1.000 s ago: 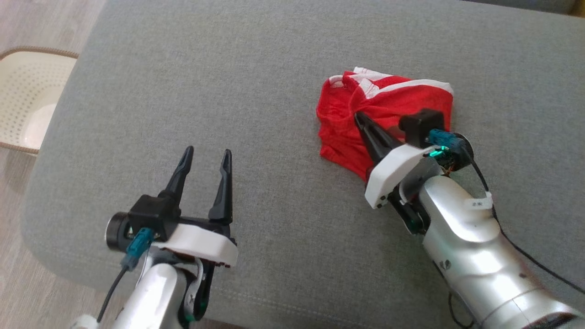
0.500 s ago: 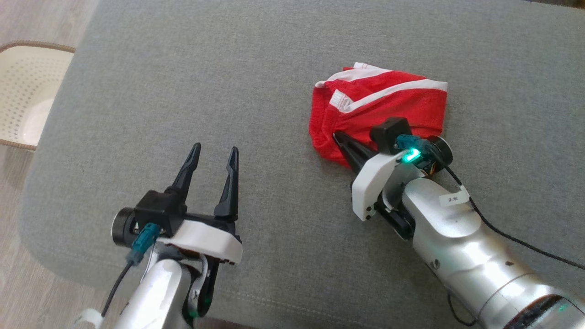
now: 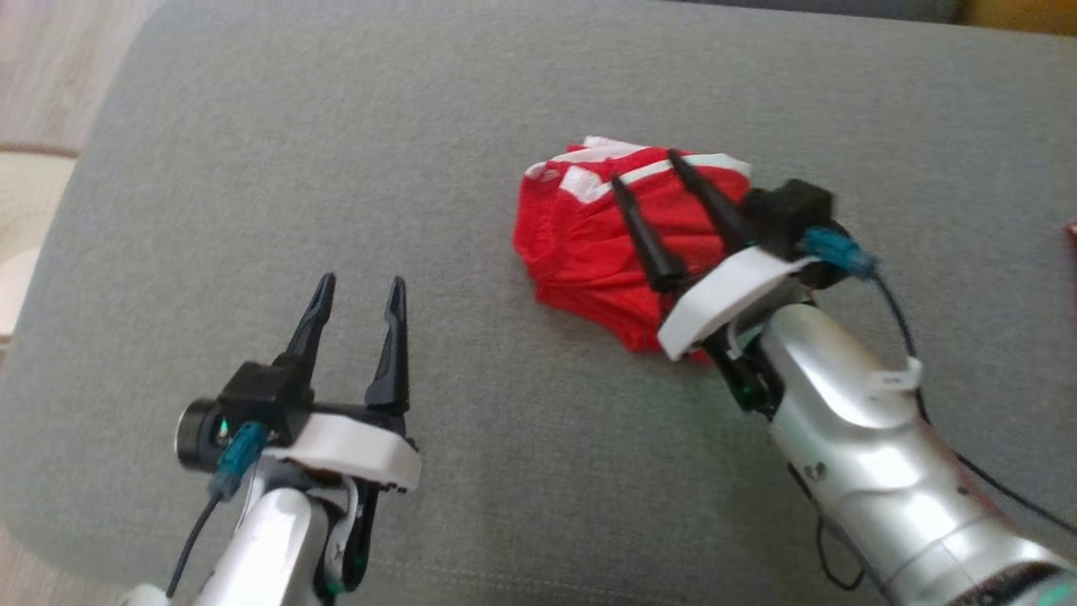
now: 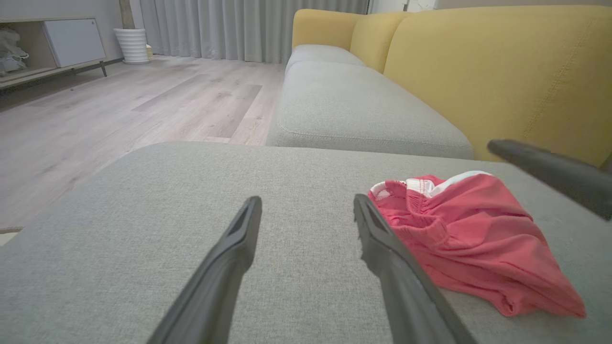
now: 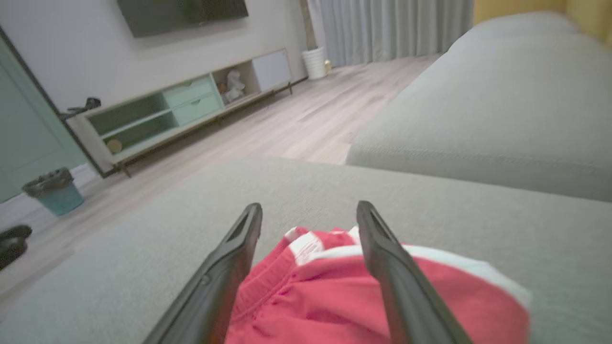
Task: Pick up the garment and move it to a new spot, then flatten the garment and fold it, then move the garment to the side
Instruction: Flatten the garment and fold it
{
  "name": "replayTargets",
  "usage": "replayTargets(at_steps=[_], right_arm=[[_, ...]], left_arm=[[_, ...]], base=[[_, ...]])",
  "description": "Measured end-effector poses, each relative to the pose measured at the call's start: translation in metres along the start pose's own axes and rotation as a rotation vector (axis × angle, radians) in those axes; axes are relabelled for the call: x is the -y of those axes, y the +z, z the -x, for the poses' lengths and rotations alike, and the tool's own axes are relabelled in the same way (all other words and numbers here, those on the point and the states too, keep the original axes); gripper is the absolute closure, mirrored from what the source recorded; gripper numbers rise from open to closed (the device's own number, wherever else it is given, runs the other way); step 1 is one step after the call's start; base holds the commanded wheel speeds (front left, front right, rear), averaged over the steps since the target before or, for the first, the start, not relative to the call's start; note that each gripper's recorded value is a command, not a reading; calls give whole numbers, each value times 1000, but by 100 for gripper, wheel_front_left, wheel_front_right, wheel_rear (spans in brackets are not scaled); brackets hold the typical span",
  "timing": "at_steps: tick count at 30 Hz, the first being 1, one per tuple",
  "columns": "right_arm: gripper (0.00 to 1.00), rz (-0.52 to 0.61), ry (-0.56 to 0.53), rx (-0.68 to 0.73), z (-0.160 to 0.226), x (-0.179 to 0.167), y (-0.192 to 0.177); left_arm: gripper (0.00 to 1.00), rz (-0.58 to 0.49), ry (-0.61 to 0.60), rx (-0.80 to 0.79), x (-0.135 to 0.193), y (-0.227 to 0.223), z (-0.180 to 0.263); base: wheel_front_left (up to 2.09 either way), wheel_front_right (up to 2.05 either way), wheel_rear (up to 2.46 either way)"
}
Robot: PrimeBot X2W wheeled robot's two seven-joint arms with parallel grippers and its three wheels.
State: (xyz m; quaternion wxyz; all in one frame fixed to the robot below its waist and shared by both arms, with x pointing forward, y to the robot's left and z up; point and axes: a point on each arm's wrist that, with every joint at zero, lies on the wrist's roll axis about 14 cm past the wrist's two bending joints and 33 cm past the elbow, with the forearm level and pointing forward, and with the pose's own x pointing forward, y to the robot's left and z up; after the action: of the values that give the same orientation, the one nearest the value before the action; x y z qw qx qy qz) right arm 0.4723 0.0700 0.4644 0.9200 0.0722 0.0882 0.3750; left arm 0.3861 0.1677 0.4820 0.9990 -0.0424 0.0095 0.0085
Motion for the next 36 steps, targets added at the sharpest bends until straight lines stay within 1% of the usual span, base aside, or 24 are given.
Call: replayTargets(at_steps=[4,7,9,13,16,19,23,28,36], right_arm=[[0,-13,-130,108,27,36,26],[0,4,-260,175,64,71,38],[0,17,-340,200,92,87,40],[0,34,-478,203,144,106,41],[0,53,-551,191,178,110,43],[0,55,-591,173,200,104,42],[0,49,-602,172,217,91,46],[0,49,-633,163,240,81,47],[0,42,-643,148,257,68,43]], left_arm=[[0,-7,-17,-2,4,-1,4],[0,-16,-24,12,5,4,5],[0,-16,-31,25,6,8,6],[0,-24,-43,17,9,7,12],[0,-26,-57,12,12,7,18],[0,-32,-74,17,15,10,21],[0,-46,-82,33,16,17,24],[0,-33,-80,10,16,14,41],[0,-47,-66,12,11,18,57]], base=[[0,0,0],[0,0,0],[0,0,0],[0,0,0],[0,0,0],[0,0,0],[0,0,0],[0,0,0],[0,0,0]])
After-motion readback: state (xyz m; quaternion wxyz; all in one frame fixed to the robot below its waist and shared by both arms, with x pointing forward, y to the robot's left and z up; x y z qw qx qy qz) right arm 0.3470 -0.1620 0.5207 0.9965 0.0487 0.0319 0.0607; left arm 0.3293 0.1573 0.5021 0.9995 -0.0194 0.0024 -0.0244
